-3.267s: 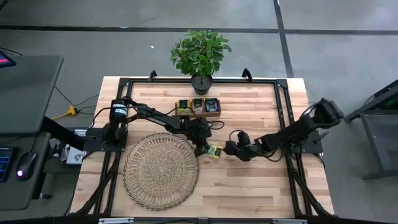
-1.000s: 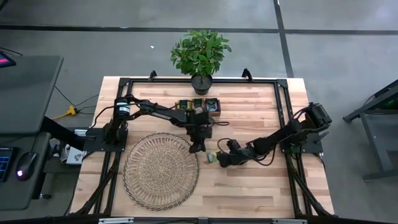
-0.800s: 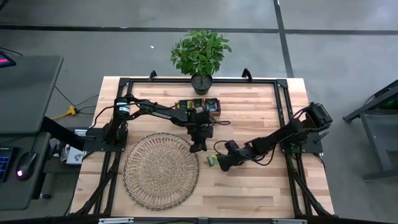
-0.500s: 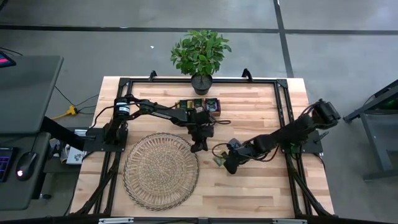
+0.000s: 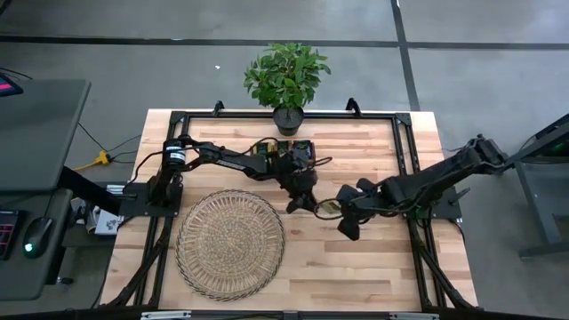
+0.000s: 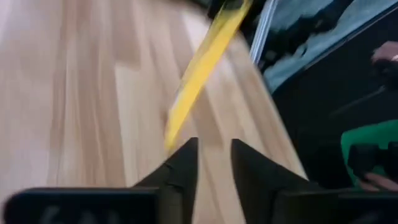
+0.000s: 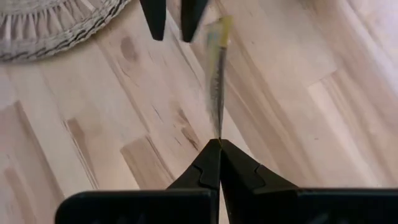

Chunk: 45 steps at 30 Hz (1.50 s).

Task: Pick & Place Tea
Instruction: Put the yellow tea bag into the left section of the wooden organizer

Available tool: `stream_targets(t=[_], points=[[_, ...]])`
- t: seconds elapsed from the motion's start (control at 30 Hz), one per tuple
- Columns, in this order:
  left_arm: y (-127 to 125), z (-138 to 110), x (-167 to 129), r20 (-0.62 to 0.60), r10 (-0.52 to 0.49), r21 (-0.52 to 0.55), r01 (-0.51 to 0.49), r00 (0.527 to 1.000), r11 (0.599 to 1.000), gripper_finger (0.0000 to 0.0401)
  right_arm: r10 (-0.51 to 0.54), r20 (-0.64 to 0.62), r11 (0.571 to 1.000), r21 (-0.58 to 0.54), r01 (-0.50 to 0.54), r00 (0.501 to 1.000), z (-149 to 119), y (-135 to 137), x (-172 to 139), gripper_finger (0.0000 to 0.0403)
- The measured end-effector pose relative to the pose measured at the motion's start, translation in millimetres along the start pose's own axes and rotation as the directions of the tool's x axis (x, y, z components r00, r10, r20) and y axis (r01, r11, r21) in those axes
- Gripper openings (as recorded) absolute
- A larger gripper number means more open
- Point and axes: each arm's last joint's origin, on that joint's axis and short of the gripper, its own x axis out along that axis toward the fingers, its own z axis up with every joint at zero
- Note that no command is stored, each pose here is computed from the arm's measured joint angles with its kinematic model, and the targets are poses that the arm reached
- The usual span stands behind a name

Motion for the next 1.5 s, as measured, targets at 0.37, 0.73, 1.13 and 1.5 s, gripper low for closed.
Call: stream_targets(t=[0.37,0.73,1.13,1.5], points=[[-16,52,-6,0.218,0.034,0.105,-0.058,0.975,0.993,0.0227,-0.027,-0.095,0.989,-0.148,0.013,0.995,-5,-8,-13,0.0000],[-17,57,-8,0.170,0.149,0.205,-0.182,0.974,0.962,0.0234,-0.007,-0.085,0.985,-0.175,-0.008,0.996,-6,-12,-22,0.0000],[-34,53,7,0.171,0.143,0.284,-0.188,0.975,0.940,0.0234,-0.030,-0.045,0.980,-0.196,0.021,0.999,1,-19,-23,0.0000],[-38,59,8,0.250,0.175,0.295,-0.247,0.952,0.923,0.0207,-0.015,-0.032,0.979,-0.204,0.008,0.999,3,-18,-22,0.0000]])
